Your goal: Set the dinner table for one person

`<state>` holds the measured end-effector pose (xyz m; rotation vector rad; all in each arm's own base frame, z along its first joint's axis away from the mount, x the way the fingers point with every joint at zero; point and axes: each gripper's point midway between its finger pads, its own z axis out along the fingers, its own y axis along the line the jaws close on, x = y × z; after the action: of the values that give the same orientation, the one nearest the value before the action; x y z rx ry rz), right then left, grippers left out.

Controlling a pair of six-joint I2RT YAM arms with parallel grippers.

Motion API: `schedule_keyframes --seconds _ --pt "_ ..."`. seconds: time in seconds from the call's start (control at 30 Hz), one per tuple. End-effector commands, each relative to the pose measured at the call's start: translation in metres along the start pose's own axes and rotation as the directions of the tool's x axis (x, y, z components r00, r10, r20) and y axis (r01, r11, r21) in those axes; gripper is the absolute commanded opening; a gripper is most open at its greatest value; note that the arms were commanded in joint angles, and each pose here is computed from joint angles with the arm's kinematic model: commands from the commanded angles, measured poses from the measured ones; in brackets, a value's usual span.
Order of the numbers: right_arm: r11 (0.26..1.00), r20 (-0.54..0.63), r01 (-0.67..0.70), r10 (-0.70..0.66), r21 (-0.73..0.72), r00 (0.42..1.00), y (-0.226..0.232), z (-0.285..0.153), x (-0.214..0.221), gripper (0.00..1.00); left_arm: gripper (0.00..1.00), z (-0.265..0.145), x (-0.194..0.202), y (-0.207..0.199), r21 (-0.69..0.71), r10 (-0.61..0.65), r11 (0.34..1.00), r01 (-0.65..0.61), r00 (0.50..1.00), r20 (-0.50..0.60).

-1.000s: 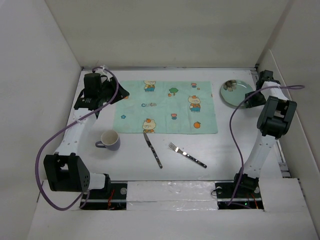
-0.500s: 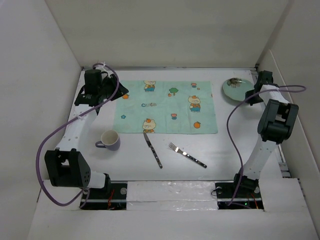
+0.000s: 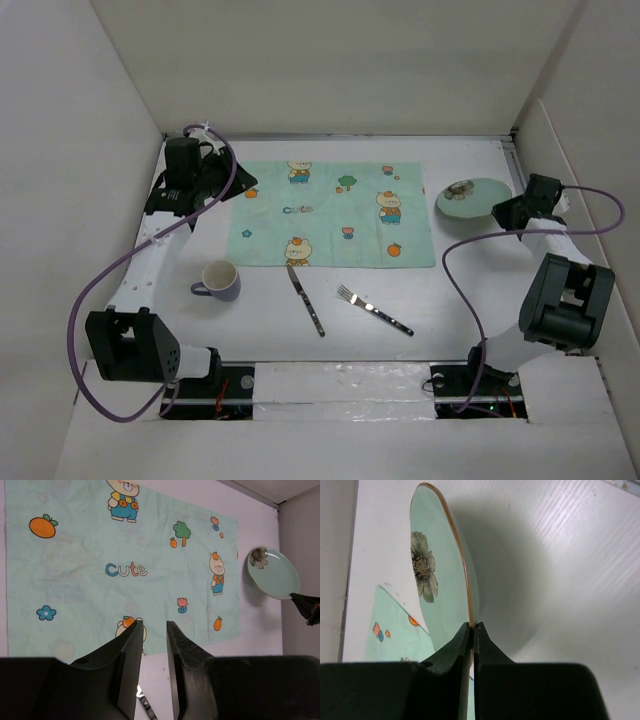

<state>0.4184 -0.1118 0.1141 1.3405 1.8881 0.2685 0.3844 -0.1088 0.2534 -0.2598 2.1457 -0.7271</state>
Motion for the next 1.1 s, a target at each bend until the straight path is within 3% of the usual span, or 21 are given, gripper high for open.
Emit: schedule_keyframes --seconds 0.0,0.33,0.5,0.63,0.7,0.73,0.8,0.83,1.07 --pt "0.964 0.095 0.013 0.013 -0.266 0.995 0.045 -0.037 -0.030 0.00 0.22 -0.024 -0.010 -0.020 0.038 0.040 0.998 -0.042 0.997 0.060" --pt "0.816 0.091 0.063 -0.012 -0.574 0.996 0.099 -0.123 -0.039 0.00 0.22 -0.028 -0.010 -0.032 0.061 0.041 0.997 -0.045 0.997 0.059" --pt "0.731 -0.036 0.051 -0.102 -0.681 0.994 0.136 -0.142 0.012 0.00 0.22 -0.026 -0.007 -0.039 0.102 0.028 0.994 -0.032 0.999 0.041" --pt "0.606 -0.149 -0.037 -0.136 -0.794 0.979 0.183 -0.165 0.057 0.00 0.22 -0.025 -0.005 -0.038 0.105 0.026 0.994 -0.029 0.999 0.034" --pt "0.589 -0.217 -0.078 -0.169 -0.804 0.961 0.199 -0.158 0.083 0.00 0.22 -0.024 -0.005 -0.038 0.106 0.024 0.994 -0.027 0.999 0.033" --pt "0.532 -0.243 -0.101 -0.204 -0.840 0.948 0.219 -0.173 0.103 0.00 0.22 -0.024 -0.006 -0.039 0.108 0.025 0.994 -0.028 0.999 0.033" --pt "0.529 -0.303 -0.138 -0.238 -0.837 0.923 0.232 -0.163 0.133 0.00 0.22 -0.026 -0.007 -0.040 0.109 0.028 0.994 -0.032 0.999 0.038" --pt "0.484 -0.318 -0.158 -0.268 -0.861 0.910 0.251 -0.177 0.149 0.00 0.22 -0.026 -0.007 -0.040 0.107 0.026 0.994 -0.030 0.999 0.039" --pt "0.485 -0.414 -0.220 -0.340 -0.847 0.844 0.289 -0.157 0.230 0.00 0.23 -0.031 -0.006 -0.038 0.095 0.029 0.995 -0.034 0.998 0.051"
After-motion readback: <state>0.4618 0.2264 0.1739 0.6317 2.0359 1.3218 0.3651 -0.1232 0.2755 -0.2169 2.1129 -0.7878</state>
